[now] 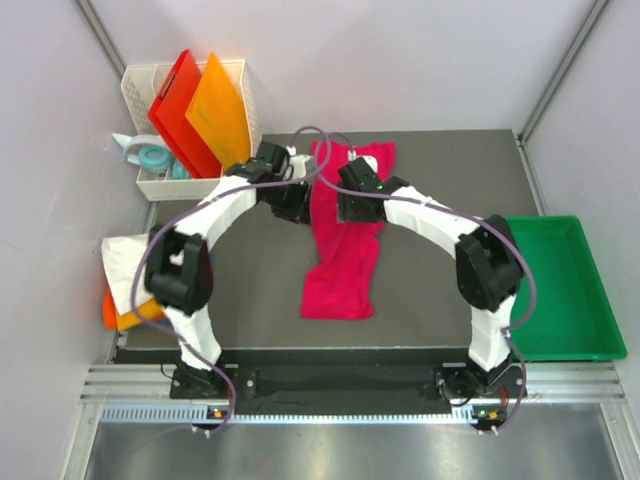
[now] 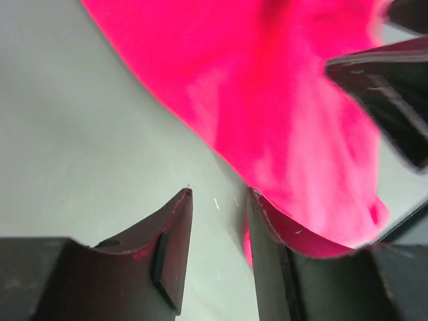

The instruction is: Fold and stack the t-shirts

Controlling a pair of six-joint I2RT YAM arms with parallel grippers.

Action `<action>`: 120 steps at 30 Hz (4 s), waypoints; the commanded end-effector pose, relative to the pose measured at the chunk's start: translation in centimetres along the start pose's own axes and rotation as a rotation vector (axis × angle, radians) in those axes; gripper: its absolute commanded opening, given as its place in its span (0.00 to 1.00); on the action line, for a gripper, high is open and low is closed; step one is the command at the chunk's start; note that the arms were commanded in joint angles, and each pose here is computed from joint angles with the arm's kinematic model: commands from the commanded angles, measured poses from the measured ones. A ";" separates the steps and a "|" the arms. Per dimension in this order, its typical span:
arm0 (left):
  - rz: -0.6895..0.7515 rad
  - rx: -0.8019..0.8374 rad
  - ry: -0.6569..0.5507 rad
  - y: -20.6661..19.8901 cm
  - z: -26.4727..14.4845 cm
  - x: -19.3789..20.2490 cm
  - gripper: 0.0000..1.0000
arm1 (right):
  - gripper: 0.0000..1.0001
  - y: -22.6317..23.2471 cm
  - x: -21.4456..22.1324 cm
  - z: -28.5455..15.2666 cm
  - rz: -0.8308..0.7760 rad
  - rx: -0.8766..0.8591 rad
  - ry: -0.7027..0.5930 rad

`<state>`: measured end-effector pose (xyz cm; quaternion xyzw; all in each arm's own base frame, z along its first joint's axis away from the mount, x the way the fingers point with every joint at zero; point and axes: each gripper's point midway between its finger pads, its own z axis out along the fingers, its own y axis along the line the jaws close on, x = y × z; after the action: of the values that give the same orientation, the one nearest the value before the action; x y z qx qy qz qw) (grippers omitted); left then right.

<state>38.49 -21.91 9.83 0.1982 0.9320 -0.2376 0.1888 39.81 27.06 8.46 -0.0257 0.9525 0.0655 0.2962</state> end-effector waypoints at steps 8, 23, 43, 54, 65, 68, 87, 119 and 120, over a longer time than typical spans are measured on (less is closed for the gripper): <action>0.145 0.033 -0.155 -4.7 -10.8 5.1 0.43 | 0.54 3.3 9.3 -9.4 0.021 -0.001 -0.116; 0.189 0.020 -0.268 -5.4 -13.2 7.8 0.44 | 0.49 1.2 19.4 -10.1 0.127 0.050 -0.073; 0.187 0.042 -0.260 -5.6 -12.9 9.6 0.44 | 0.47 -1.4 20.9 -12.1 0.191 0.146 -0.149; 0.181 0.040 -0.247 -5.3 -12.3 9.7 0.44 | 0.40 -2.8 23.5 -10.4 0.211 0.179 -0.098; 0.178 0.040 -0.240 -5.2 -12.0 10.2 0.44 | 0.38 -2.7 25.1 -8.0 0.208 0.194 -0.048; 0.175 0.043 -0.233 -5.2 -12.0 10.5 0.44 | 0.32 -2.5 25.5 -7.6 0.204 0.199 -0.032; 0.082 0.109 -0.060 -5.5 -9.8 11.7 0.39 | 0.35 -1.3 24.1 -8.7 0.195 0.251 -0.046; 0.077 0.082 -0.061 -4.8 -9.3 12.3 0.40 | 0.41 -3.2 20.4 -8.1 0.180 0.249 -0.141; 0.077 0.084 -0.061 -4.8 -9.3 12.3 0.40 | 0.41 -3.1 20.5 -8.0 0.179 0.246 -0.138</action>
<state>23.02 -17.24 13.27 0.2307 0.9127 -0.2700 0.2022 18.20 21.84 3.72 0.1059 0.9283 -0.0379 0.3543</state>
